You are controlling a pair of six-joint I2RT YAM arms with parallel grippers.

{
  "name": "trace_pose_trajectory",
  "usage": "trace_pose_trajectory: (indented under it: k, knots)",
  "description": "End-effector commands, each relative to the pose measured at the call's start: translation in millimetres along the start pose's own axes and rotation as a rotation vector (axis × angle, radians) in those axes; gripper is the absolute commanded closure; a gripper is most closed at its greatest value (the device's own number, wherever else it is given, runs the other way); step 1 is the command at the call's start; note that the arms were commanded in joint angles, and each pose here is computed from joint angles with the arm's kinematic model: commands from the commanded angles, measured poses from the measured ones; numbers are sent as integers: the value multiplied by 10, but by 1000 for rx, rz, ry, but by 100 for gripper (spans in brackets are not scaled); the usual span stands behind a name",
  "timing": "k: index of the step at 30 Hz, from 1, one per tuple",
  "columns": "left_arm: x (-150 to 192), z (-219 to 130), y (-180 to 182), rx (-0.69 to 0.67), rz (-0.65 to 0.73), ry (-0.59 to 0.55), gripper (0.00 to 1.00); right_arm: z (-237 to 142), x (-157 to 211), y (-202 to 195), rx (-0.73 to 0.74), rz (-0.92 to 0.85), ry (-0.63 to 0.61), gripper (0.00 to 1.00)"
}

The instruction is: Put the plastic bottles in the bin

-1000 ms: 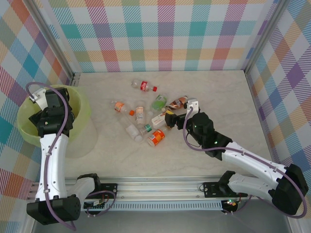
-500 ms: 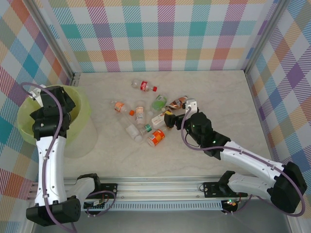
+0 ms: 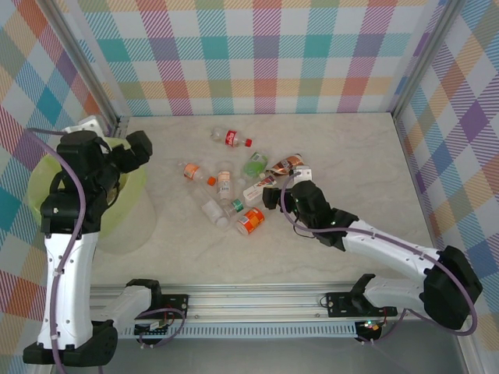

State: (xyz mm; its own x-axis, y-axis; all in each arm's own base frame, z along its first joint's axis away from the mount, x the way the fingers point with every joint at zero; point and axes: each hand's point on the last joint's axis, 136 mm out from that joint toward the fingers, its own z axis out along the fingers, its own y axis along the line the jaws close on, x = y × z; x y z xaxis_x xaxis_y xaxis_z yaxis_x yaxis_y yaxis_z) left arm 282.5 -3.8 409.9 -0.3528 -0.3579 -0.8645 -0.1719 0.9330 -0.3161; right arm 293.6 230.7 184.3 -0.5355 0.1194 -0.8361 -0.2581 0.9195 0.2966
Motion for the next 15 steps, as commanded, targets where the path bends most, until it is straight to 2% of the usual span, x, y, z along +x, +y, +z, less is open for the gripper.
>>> trace_pose_trajectory:
  k: [1,9,15]
  knots:
    - [32,-3,-459,168,4,24,0,17,104,-117,82,109,51,0]
    - [385,345,-1247,328,110,122,0,155,427,-386,195,190,198,1]
    - [698,524,-1567,408,147,180,0,327,602,-52,-40,220,327,3]
